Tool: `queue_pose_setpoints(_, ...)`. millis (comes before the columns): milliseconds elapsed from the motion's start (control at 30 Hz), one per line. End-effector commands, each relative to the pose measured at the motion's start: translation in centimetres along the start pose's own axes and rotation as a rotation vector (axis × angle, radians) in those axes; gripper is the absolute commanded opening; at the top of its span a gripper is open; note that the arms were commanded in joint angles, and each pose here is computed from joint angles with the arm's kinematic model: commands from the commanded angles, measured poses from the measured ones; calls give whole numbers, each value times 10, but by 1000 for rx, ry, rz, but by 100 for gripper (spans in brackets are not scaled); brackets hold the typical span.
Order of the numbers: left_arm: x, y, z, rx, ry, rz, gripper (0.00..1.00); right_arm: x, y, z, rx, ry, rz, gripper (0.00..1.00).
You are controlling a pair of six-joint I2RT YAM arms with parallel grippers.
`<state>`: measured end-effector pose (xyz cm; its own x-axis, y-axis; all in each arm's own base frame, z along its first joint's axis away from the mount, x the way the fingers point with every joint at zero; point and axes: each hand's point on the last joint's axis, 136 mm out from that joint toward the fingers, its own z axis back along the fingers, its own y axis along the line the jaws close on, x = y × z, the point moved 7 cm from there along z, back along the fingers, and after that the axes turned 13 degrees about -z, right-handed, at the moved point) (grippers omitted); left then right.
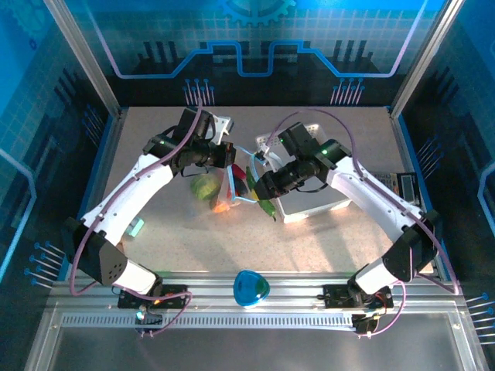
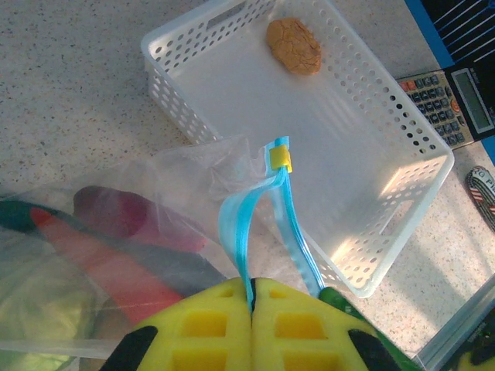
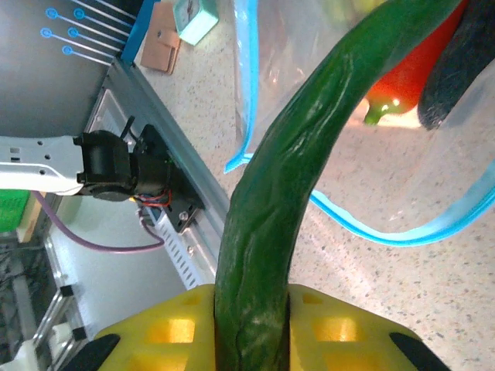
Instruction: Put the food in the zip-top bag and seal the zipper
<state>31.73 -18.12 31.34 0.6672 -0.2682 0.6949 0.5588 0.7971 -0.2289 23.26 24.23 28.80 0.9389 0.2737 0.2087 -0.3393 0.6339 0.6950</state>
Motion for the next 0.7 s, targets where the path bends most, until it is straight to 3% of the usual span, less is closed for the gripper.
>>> queue_pose_setpoints(0, 6, -6, 12, -39, -57, -26, 1, 1, -3, -5, 70, 63, -69, 22)
queue_pose_setpoints(267, -4, -7, 4, -60, -41, -7, 0, 40, -8, -26, 122, 68, -146, 21)
queue_pose_setpoints(667, -10, -9, -1, -85, -22, -6, 1, 76, -19, -44, 120, -60, -248, 21)
